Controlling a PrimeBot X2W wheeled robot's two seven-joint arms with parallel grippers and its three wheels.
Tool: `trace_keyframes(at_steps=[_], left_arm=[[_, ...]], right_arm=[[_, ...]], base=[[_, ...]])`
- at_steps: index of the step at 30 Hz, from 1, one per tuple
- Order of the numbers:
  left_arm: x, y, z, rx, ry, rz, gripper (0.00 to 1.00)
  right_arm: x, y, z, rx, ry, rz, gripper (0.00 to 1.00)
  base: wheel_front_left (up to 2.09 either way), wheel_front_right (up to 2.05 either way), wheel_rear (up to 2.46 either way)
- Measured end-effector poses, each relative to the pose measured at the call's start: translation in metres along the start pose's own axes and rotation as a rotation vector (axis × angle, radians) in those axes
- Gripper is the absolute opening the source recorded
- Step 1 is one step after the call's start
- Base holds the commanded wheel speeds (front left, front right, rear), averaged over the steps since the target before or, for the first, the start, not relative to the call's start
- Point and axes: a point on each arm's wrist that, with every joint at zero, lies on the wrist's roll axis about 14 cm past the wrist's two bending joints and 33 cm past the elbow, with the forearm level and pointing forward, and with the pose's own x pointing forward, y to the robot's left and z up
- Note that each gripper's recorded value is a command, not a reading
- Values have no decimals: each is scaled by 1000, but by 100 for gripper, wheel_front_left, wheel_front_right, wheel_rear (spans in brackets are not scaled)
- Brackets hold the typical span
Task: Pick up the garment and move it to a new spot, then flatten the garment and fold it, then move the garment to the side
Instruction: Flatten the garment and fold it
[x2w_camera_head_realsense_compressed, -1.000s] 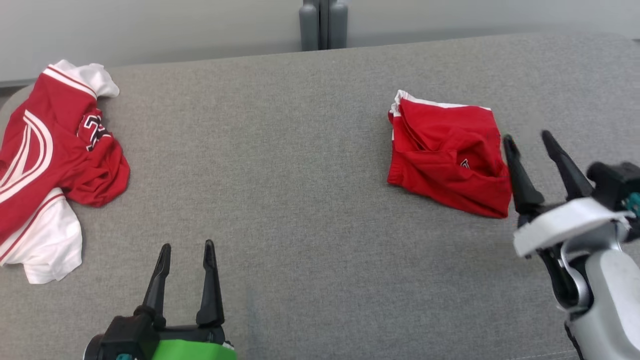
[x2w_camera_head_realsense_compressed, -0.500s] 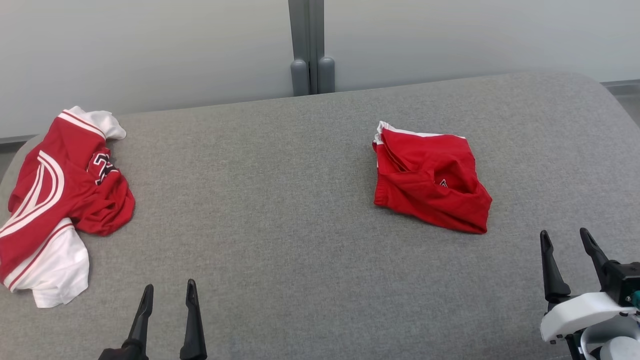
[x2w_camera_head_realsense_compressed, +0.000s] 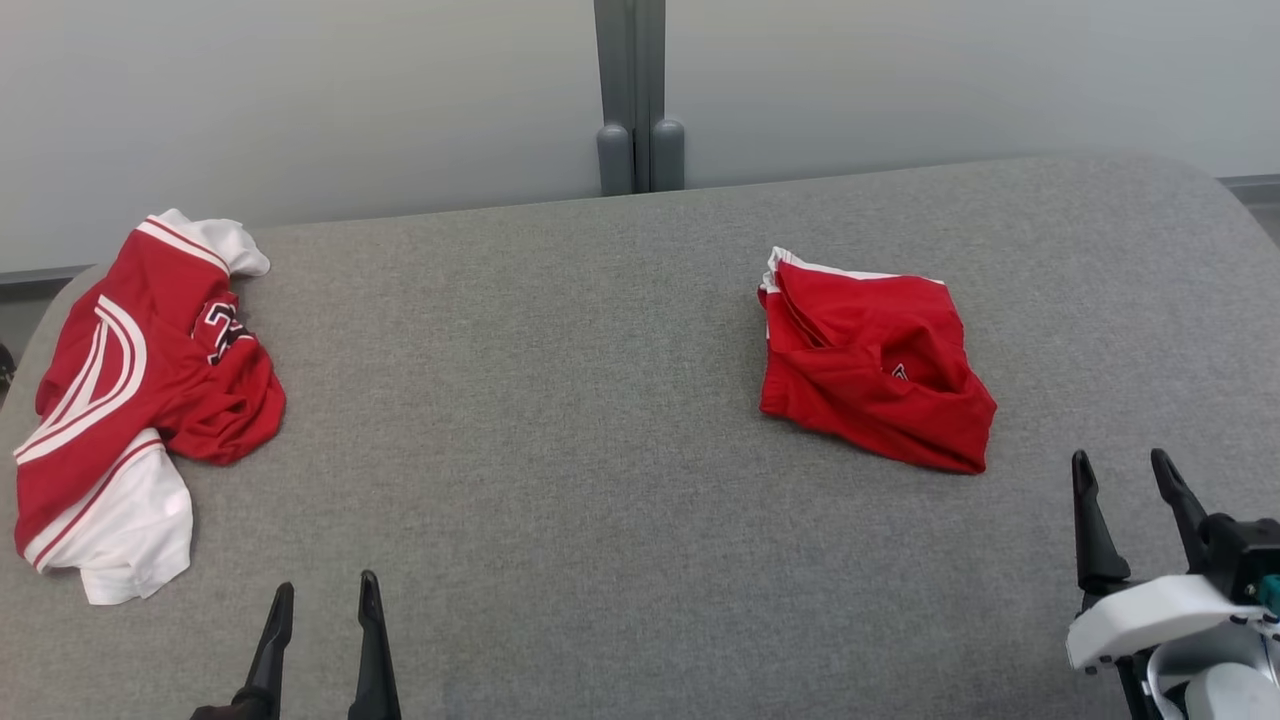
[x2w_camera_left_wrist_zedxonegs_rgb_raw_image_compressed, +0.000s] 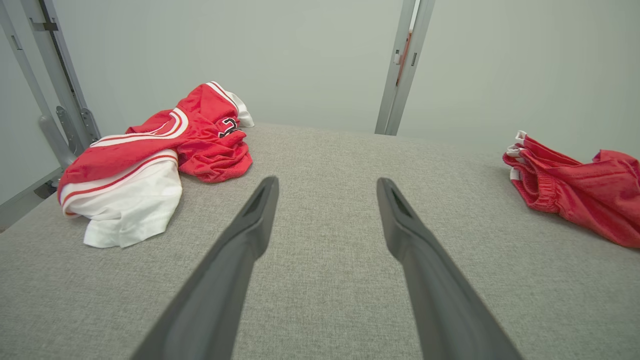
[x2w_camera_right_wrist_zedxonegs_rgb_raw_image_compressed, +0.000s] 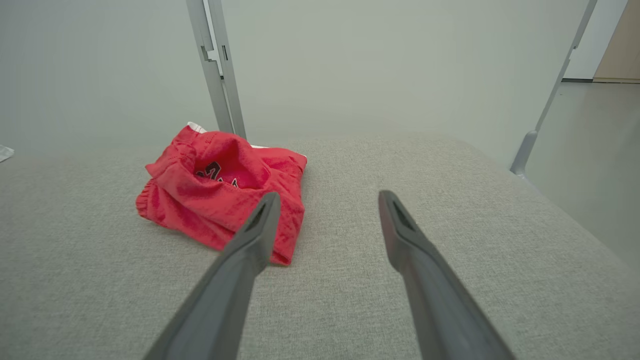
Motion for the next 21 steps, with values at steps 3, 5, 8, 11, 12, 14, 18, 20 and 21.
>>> trace_keyframes(at_steps=[3, 5, 8, 11, 12, 14, 18, 20, 21], left_arm=[[1, -2, -3, -3, 10, -3, 100], [4, -4, -5, -5, 17, -9, 100], [12, -9, -7, -9, 21, -24, 100], [20, -10, -10, -11, 31, -28, 100], [23, -11, -12, -13, 35, -31, 100], [28, -13, -15, -16, 44, -38, 100], [40, -13, -20, -22, 56, -39, 100], [44, -13, -26, -23, 72, -37, 100], [45, -12, -28, -23, 79, -36, 100]], right_arm=[[17, -1, 8, -9, -17, 13, 0], [31, -1, 12, -20, -20, 26, 0], [58, -1, 17, -50, -14, 44, 0], [84, -5, 16, -79, 17, 49, 0], [94, -7, 17, -89, 26, 48, 0], [111, -9, 17, -98, 42, 43, 0], [140, -8, 3, -129, 105, 48, 0], [150, 0, -10, -134, 144, 67, 0], [153, 4, -16, -137, 161, 77, 0]], base=[[0, 0, 0], [0, 0, 0], [0, 0, 0], [0, 0, 0], [0, 0, 0], [0, 0, 0], [0, 0, 0], [0, 0, 0], [0, 0, 0]])
